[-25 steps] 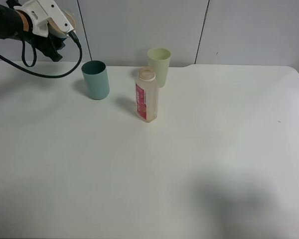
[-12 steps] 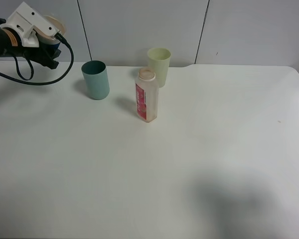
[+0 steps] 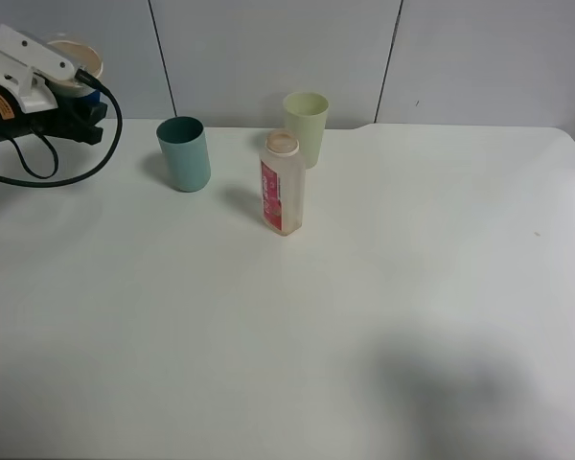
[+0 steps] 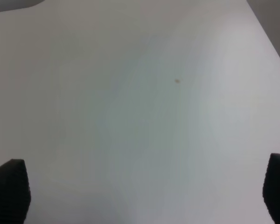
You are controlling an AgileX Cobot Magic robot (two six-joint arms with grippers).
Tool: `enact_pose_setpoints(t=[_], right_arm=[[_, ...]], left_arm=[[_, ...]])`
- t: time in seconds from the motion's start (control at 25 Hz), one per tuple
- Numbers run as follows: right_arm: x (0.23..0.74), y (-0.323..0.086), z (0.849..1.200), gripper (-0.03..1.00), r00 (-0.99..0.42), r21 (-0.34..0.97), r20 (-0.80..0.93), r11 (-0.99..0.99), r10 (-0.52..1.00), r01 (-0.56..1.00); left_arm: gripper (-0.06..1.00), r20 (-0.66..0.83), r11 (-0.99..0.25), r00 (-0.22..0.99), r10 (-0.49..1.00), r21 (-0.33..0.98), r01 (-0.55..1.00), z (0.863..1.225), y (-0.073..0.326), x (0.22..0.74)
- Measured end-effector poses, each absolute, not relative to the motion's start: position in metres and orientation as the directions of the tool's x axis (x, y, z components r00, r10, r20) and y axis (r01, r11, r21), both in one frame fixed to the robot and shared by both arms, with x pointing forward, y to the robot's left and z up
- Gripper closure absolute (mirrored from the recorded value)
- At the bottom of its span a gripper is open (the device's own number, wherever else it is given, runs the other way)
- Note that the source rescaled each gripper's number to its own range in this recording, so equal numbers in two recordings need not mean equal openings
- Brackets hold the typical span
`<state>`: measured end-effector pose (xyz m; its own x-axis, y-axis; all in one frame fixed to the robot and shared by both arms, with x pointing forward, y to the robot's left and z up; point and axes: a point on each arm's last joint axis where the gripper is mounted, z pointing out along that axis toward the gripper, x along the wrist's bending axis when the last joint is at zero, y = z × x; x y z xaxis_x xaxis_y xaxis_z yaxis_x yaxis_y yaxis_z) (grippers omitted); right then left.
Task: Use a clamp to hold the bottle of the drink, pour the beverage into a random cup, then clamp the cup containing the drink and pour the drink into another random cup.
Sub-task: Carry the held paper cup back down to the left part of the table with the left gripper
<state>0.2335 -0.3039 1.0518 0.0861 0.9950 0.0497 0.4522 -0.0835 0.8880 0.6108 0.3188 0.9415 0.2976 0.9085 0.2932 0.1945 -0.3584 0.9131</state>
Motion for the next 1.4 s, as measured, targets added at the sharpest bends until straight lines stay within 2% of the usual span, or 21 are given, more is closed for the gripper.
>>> enact_pose_setpoints(t=[0.52,1.4], right_arm=[[0.233,-0.304,1.052,-0.03,0.086,0.888,0.050,-0.083,0.995,0.452],[0.233,-0.304,1.052,-0.03,0.086,0.888,0.050,-0.083,0.995,0.452]], left_arm=[[0.94,0.139,-0.163,0.161,0.977,0.976,0.143,0.921,0.333,0.581],[0.94,0.031,-0.067,0.152,0.988,0.969,0.237,0.840,0.332,0.577]])
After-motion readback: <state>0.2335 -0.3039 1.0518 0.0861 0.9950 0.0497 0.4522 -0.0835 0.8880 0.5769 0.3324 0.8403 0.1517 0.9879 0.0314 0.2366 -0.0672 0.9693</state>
